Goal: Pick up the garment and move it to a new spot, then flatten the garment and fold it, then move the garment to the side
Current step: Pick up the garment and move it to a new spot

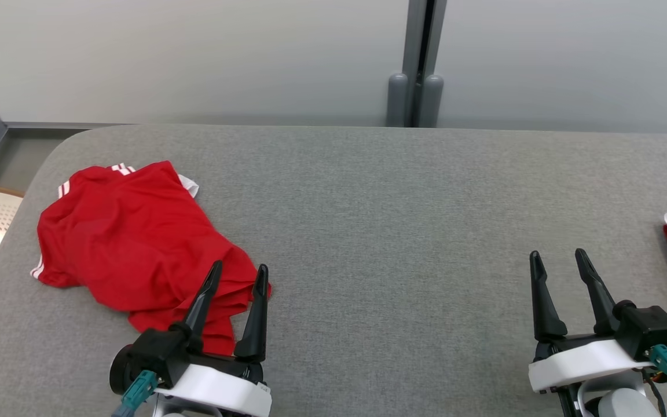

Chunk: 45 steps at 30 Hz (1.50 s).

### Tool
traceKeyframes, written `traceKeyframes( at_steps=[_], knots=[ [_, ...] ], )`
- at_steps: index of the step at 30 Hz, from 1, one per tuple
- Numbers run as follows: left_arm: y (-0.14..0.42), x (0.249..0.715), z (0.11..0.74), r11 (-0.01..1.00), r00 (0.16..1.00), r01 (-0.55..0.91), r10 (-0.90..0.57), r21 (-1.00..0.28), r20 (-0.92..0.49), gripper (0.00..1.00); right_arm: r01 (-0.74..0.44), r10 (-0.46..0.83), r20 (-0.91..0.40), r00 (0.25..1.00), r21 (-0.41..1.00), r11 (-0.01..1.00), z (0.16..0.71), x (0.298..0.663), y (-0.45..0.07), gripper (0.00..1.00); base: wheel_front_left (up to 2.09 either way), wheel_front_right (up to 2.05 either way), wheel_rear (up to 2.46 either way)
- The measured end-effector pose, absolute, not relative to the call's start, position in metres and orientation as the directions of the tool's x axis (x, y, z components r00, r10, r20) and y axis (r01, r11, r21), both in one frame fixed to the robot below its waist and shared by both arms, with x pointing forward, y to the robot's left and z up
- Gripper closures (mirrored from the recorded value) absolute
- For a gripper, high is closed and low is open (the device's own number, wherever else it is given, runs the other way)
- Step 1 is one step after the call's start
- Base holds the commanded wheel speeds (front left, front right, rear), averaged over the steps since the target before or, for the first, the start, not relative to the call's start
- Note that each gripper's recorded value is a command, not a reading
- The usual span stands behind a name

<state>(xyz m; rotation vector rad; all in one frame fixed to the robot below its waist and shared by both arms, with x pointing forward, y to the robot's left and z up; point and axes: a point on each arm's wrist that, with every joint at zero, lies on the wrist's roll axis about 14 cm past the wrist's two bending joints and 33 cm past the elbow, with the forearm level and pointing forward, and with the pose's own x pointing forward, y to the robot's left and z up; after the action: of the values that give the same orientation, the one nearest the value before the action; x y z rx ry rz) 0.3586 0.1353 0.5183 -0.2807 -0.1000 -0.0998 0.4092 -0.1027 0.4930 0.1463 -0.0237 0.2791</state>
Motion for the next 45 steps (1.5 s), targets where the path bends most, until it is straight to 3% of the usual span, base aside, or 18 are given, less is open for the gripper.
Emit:
traceKeyframes(
  at_steps=[13,30,39,45],
  knots=[
    [0.179,0.337,0.521,0.963,0.991,-0.026,0.059,-0.267,0.116,0.00,-0.432,0.433,0.024,0.901,0.148,0.890,0.486,0.411,-0.042,0.00,0.00,0.00,0.00],
    [0.269,0.267,0.524,0.894,0.911,-0.350,0.394,-0.279,0.119,0.00,-0.725,0.733,0.008,0.681,0.153,0.672,0.482,0.384,0.083,0.00,0.00,0.00,0.00],
    [0.277,0.262,0.523,0.873,0.894,-0.391,0.436,-0.291,0.109,0.00,-0.740,0.749,-0.003,0.663,0.155,0.655,0.477,0.389,0.089,0.00,0.00,0.00,0.00],
    [0.284,0.267,0.522,0.869,0.890,-0.397,0.443,-0.295,0.105,0.00,-0.705,0.714,-0.005,0.701,0.148,0.693,0.476,0.402,0.074,0.00,0.00,0.00,0.00]
  ],
)
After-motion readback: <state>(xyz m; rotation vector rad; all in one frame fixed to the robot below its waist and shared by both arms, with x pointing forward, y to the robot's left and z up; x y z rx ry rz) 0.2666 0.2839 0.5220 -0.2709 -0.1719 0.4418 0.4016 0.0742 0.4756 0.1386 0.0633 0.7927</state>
